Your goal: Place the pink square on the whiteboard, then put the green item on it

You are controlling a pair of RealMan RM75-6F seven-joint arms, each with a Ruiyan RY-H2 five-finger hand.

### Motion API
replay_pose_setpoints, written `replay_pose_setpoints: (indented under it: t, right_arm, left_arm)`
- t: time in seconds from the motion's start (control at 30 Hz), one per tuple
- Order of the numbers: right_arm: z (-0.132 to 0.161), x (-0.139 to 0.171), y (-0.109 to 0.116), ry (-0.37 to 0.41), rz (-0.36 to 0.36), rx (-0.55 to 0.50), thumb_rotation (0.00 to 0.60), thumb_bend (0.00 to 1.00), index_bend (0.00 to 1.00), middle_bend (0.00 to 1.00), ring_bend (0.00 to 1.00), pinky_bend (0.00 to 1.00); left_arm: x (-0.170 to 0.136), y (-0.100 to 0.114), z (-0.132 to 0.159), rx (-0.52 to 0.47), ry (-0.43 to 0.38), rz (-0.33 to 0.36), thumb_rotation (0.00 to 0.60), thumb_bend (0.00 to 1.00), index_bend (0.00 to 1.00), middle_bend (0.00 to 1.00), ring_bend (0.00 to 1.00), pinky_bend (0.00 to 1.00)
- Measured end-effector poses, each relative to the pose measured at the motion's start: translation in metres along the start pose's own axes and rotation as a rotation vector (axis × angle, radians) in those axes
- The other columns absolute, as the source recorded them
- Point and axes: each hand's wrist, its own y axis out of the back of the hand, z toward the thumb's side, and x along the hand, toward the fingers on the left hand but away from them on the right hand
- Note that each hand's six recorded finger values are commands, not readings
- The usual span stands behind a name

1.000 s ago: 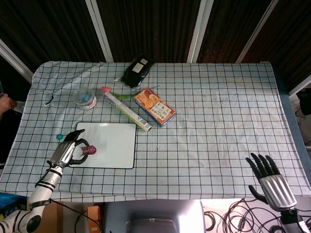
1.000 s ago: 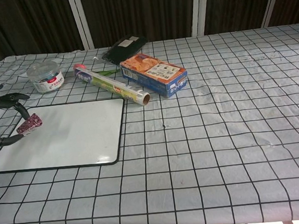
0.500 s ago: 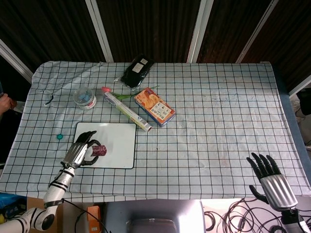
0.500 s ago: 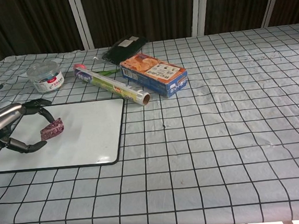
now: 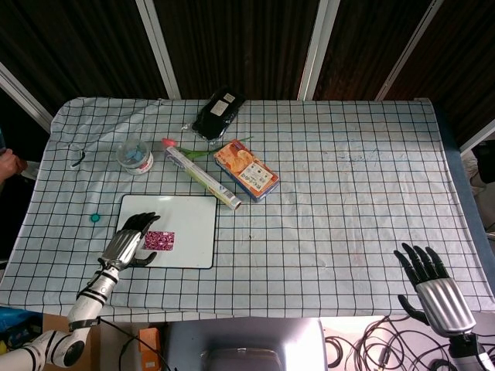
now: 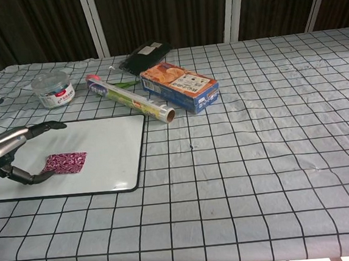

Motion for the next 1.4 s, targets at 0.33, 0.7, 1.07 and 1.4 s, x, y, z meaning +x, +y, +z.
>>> replay_pose_setpoints:
  t: [0.33,0.7,1.07,1.4]
  right_arm:
    - [-0.001,0.000,0.000,-0.002,0.002,-0.001,0.600,0.25,0.00,0.00,0.00,0.05]
    - [-0.003,0.002,0.001,-0.007,-0.002,-0.004,0.600,0.25,0.00,0.00,0.00,0.05]
    - [-0.002,0.003,0.001,-0.003,-0.003,-0.001,0.600,0.25,0.00,0.00,0.00,0.05]
    - [-0.001,0.002,-0.001,-0.005,0.006,0.002,0.600,0.25,0.00,0.00,0.00,0.06]
  left_arm:
    - [0.019,0.049,-0.043,0.006,0.133,0.138,0.600,0.36,0.24,0.04,0.00,0.00]
    - [0.044,0.061,-0.089,0.128,0.319,0.081,0.600,0.39,0.38,0.04,0.00,0.00]
    - [0.037,0.065,-0.116,0.204,0.426,0.034,0.600,0.38,0.40,0.04,0.00,0.00]
    - [0.037,0.060,-0.126,0.207,0.455,0.026,0.600,0.38,0.40,0.04,0.00,0.00]
